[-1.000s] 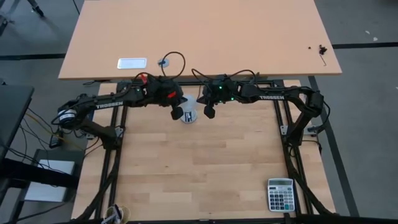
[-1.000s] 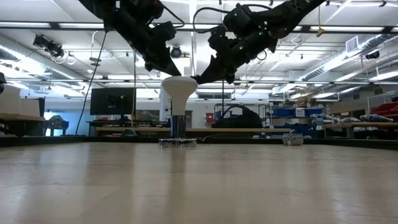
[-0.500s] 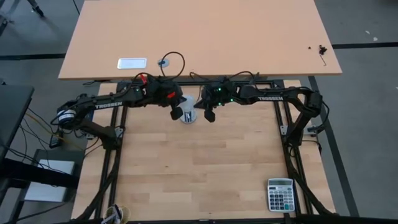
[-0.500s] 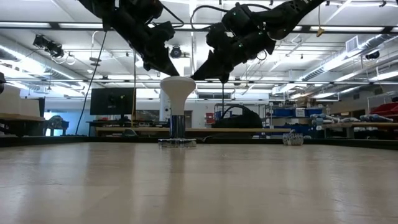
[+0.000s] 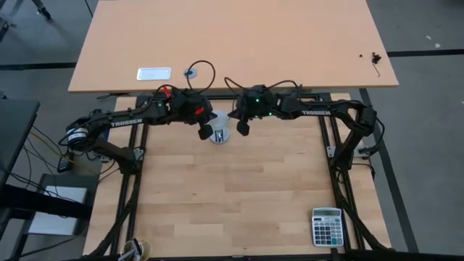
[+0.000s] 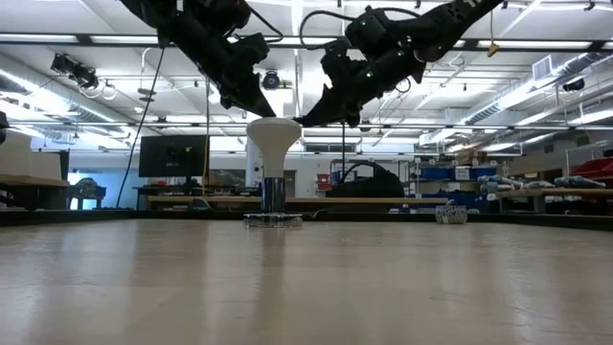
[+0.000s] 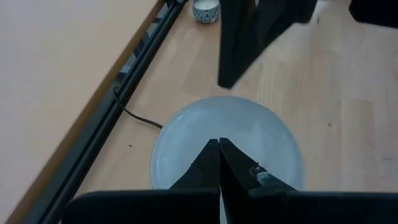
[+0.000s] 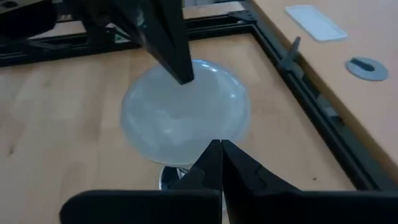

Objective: Screw lightbulb
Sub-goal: Insert the light into the lamp socket

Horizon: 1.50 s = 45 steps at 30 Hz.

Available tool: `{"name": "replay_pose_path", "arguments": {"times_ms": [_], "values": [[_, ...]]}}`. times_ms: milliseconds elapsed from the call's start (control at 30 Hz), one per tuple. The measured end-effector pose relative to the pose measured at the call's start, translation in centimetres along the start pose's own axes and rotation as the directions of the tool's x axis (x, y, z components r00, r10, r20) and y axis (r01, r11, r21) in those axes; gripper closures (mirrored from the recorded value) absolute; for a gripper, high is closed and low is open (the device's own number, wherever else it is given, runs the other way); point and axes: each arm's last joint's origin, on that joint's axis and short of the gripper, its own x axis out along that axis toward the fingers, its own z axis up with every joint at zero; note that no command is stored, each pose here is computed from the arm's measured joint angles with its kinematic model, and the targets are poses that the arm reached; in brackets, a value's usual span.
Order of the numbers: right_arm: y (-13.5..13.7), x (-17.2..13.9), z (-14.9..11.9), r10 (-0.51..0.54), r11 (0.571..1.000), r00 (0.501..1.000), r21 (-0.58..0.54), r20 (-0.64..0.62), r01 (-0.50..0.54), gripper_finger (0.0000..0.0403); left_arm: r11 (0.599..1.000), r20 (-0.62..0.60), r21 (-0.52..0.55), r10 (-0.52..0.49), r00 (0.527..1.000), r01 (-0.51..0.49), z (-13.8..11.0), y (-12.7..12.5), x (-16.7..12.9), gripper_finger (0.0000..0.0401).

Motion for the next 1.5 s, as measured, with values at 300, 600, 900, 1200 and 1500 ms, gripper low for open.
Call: {"name": "replay_pose_path", "arguments": {"times_ms": [300,600,900,1200,1500], "values": [[0.9,0.7,-0.4,0.082,0.997,0.996,-0.005,-0.015,-0.082,0.0393,1.000,-0.011,0.002,-0.002,1.000,0.003,-0.1,0.0,0.0,0.0401],[3.6,0.9,-0.4,0.268,0.963,0.963,-0.009,-0.025,-0.268,0.0393,1.000,0.016,0.006,0.003,1.000,-0.003,0.1,0.0,0.1,0.0401],[2.0,-0.5,0.6,0.153,0.988,0.988,-0.006,0.018,-0.153,0.0393,1.000,0.016,0.006,0.003,1.000,-0.003,0.1,0.0,0.1,0.0401],[1.3,-0.3,0.2,0.127,0.992,0.992,0.011,-0.009,-0.127,0.0393,1.000,0.018,0.008,0.003,1.000,-0.003,0.1,0.0,0.1,0.0401],[0.3,-0.7,0.0,0.101,0.994,0.995,0.034,-0.027,-0.100,0.0387,1.000,0.023,0.021,0.003,1.000,-0.004,0.2,0.0,0.1,0.0401]]}}
